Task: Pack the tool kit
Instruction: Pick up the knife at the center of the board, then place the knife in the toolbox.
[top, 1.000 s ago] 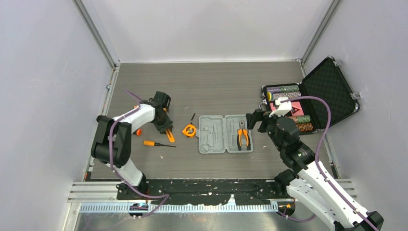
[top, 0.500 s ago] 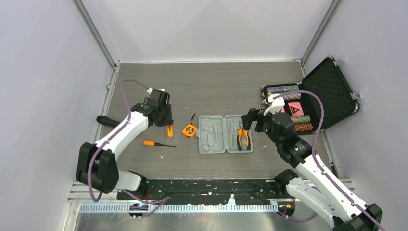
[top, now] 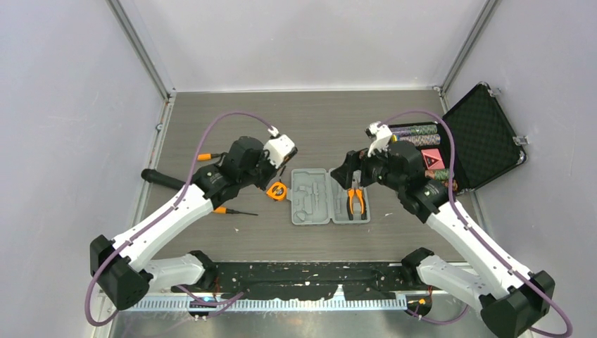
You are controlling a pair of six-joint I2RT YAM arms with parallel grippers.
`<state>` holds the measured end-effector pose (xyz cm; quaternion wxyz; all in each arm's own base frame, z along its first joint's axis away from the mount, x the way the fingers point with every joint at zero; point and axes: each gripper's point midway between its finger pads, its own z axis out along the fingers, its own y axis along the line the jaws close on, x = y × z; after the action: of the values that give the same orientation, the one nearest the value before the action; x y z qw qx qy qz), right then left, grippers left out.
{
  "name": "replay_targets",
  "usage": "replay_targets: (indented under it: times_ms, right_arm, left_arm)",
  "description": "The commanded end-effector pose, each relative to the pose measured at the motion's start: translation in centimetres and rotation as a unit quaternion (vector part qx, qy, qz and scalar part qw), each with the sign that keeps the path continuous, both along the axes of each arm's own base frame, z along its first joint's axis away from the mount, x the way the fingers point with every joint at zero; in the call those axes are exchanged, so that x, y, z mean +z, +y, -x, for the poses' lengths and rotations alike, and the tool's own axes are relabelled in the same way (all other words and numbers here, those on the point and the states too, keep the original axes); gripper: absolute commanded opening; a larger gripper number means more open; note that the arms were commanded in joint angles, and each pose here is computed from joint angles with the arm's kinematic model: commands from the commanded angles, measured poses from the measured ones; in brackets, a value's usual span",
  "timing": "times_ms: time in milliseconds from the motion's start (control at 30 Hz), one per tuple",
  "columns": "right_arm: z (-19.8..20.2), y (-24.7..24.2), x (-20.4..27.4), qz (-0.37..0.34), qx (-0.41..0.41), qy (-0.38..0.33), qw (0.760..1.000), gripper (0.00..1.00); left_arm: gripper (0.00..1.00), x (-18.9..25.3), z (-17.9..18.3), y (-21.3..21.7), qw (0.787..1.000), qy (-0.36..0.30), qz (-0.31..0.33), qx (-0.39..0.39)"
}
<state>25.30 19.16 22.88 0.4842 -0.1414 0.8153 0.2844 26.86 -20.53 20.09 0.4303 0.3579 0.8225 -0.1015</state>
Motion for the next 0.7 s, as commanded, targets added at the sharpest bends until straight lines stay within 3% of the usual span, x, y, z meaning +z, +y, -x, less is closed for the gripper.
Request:
replay_targets:
  times_ms: [0,333,533,667]
  right_arm:
    - [1.3,3.0,2.8,-0.032,0.093,0.015,0.995,0.96]
    - [4.1,7.7,4.9,-0.086,0.252,0.106,0.958,1.00]
    - [5.3,8.6,3.4,-0.096,0.296,0.160,0.937,0.92]
    - [6.1,8.9,2.5,-0.096,0.317,0.187,0.925,0.77]
  left_arm:
    - [0.00,4.1,0.7,-2.5,0.983,-0.118,-0.046,-0.134]
    - [0.00,5.6,3.5,-6.7,0.938,-0.203,-0.106,-0.262]
    - [0.00,5.8,4.2,-8.1,0.921,-0.220,-0.131,-0.294]
    - [0.00,5.9,4.6,-8.7,0.914,-0.228,-0.140,-0.304]
